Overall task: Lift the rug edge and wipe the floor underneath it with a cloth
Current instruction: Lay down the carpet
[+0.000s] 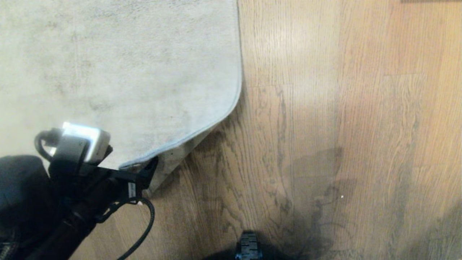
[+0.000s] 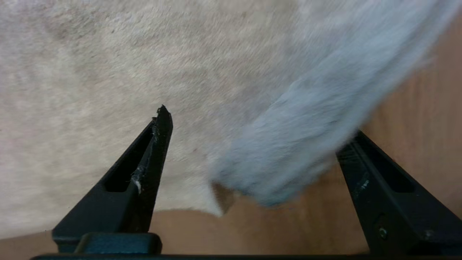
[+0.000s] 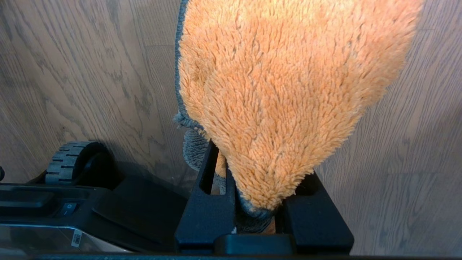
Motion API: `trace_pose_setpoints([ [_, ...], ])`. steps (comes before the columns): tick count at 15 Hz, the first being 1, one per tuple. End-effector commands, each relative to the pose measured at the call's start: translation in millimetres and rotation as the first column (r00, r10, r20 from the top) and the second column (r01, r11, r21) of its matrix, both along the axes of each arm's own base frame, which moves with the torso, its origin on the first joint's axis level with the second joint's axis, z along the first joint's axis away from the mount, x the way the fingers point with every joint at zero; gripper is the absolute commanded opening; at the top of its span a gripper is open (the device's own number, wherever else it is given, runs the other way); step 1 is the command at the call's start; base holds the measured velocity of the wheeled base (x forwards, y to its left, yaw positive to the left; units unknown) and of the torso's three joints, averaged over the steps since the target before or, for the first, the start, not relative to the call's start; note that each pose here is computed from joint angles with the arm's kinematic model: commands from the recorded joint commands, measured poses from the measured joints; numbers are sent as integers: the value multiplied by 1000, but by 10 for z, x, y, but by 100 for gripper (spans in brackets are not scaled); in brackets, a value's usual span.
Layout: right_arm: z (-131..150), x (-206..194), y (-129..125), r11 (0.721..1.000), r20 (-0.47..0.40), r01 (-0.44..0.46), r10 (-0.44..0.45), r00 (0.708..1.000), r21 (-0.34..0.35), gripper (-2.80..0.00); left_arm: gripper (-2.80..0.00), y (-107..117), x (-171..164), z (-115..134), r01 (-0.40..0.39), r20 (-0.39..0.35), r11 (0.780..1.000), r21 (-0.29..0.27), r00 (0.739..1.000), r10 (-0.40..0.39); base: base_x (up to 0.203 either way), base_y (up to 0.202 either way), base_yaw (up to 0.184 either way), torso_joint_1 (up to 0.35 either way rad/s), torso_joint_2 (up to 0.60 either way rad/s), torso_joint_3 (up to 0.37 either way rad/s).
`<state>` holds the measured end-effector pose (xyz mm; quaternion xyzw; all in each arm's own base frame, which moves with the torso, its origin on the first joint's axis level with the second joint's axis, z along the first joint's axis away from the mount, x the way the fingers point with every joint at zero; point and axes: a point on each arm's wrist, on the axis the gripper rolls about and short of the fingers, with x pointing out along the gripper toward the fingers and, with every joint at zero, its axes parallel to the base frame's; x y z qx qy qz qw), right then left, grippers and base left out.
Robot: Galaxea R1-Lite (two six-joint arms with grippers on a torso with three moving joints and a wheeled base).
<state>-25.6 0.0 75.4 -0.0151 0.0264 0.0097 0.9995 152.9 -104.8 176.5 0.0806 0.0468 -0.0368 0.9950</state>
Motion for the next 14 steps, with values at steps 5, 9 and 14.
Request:
trace_pose_setpoints([
  [5,1,1,0,1000,-1,-1,1,1000,0,-280,0,-65,-32,228,93,146,988,-123,987,-74,0,0,0,0,0,0],
  [9,0,1,0,1000,-2,-1,1,1000,0,-280,0,-41,-63,150,91,134,994,-53,987,-83,0,0,0,0,0,0],
  [14,0,1,0,1000,-2,-1,1,1000,0,-280,0,-79,-128,-4,131,78,991,-7,988,-130,0,0,0,0,0,0],
])
